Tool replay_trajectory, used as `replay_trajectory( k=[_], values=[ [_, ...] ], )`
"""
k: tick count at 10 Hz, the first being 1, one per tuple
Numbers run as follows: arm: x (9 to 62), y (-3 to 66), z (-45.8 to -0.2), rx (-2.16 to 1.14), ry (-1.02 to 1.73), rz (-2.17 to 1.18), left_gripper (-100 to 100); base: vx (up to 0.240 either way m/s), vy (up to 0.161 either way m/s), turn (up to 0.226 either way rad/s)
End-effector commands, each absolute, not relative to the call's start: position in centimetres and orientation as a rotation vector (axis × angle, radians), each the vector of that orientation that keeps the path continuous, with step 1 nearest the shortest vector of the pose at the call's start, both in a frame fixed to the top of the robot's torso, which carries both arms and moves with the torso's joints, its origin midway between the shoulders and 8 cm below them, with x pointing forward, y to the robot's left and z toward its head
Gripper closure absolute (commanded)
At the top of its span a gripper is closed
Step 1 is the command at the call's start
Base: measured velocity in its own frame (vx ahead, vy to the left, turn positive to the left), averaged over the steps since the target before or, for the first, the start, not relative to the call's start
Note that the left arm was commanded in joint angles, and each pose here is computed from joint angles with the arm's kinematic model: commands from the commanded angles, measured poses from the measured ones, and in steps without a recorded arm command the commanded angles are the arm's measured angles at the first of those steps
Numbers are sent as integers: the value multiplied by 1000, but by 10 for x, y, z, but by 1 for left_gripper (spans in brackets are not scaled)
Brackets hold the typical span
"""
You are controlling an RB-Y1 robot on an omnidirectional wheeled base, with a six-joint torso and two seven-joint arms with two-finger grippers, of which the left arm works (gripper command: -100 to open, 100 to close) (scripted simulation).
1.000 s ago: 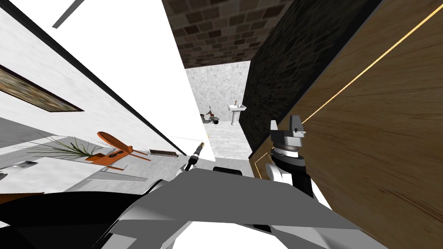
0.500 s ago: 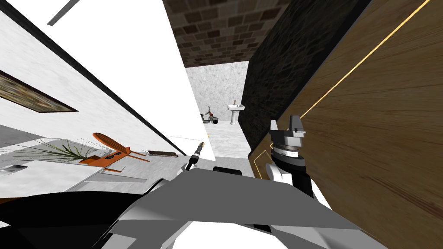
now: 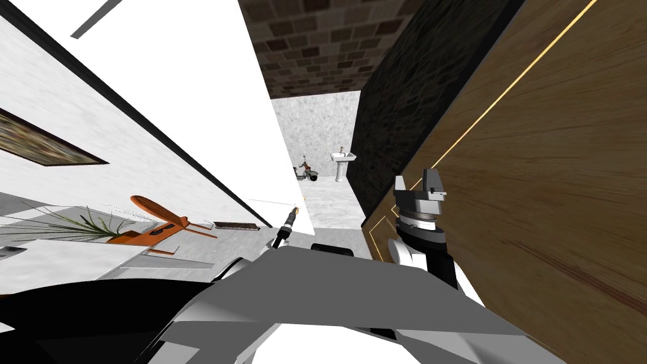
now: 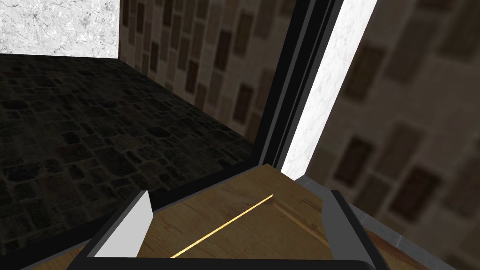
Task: Pull the door open
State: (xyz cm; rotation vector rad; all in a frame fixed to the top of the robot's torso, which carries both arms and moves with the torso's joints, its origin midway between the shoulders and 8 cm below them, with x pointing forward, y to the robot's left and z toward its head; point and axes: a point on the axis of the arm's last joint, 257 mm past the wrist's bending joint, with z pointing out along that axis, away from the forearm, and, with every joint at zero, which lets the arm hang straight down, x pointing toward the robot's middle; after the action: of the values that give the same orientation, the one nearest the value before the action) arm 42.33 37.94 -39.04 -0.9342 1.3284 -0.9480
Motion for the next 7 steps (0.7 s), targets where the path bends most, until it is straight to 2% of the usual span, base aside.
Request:
replay_trajectory(
  k=[1, 7],
  values=[
    [424, 373, -389, -946, 1322, -974, 100, -21, 4, 6],
    [430, 369, -388, -1096, 1235, -1113, 100, -49, 21, -45]
  ],
)
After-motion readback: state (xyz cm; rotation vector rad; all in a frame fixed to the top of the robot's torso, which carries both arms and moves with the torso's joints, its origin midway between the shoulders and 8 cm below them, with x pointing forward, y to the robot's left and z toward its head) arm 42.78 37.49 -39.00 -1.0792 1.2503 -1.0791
